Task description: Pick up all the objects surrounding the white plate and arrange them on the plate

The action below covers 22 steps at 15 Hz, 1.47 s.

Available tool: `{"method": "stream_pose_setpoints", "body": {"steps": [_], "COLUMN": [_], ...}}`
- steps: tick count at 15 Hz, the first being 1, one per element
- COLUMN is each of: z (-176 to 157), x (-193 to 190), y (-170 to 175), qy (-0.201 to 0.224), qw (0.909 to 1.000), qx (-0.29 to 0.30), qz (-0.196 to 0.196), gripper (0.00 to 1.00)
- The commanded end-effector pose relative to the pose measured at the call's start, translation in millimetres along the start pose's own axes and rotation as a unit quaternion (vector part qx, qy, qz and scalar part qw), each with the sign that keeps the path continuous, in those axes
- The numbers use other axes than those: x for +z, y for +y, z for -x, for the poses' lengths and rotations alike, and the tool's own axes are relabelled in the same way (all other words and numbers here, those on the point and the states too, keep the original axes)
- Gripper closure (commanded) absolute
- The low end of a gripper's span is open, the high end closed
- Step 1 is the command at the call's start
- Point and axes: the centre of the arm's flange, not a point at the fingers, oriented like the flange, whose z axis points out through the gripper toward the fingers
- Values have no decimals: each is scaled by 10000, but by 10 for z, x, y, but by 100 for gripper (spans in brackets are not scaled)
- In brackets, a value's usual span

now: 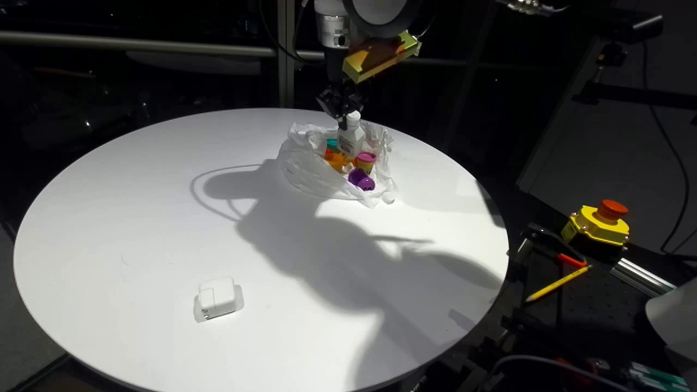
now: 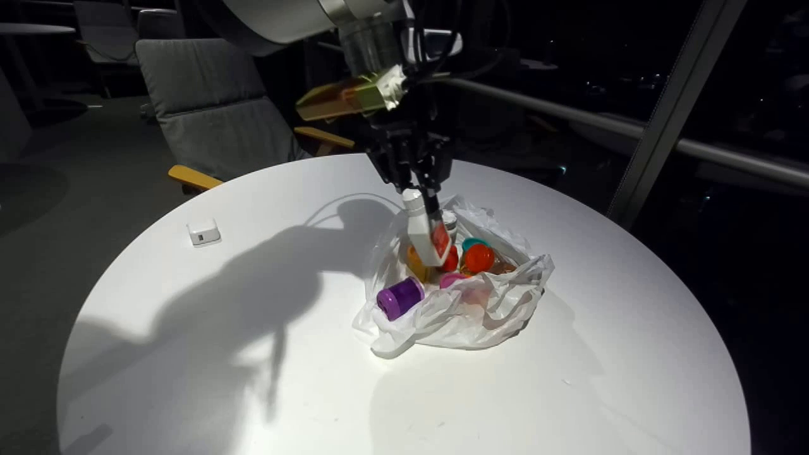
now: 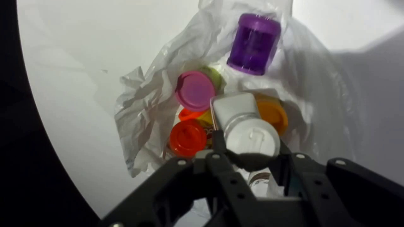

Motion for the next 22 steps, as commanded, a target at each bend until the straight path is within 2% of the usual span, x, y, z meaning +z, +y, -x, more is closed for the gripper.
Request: {"method": "stream_pose_setpoints", "body": {"steps": [1,5,13,16,21,22], "z": [-391,-641,-800,-720,-379,-365], "x": [187,270,236,458,900,872], "y": [65,56,67,99,224,267], "qy": [688,1122,1378,1252,995,1084], "qw": [9973,9929,9831,9800,9775,9755], "qx": [239,367,860,1127,1456,1509], "qz": [82,-105,-842,-1059,-1157,-1181], "gripper": [89,89,89,89,89,39]}}
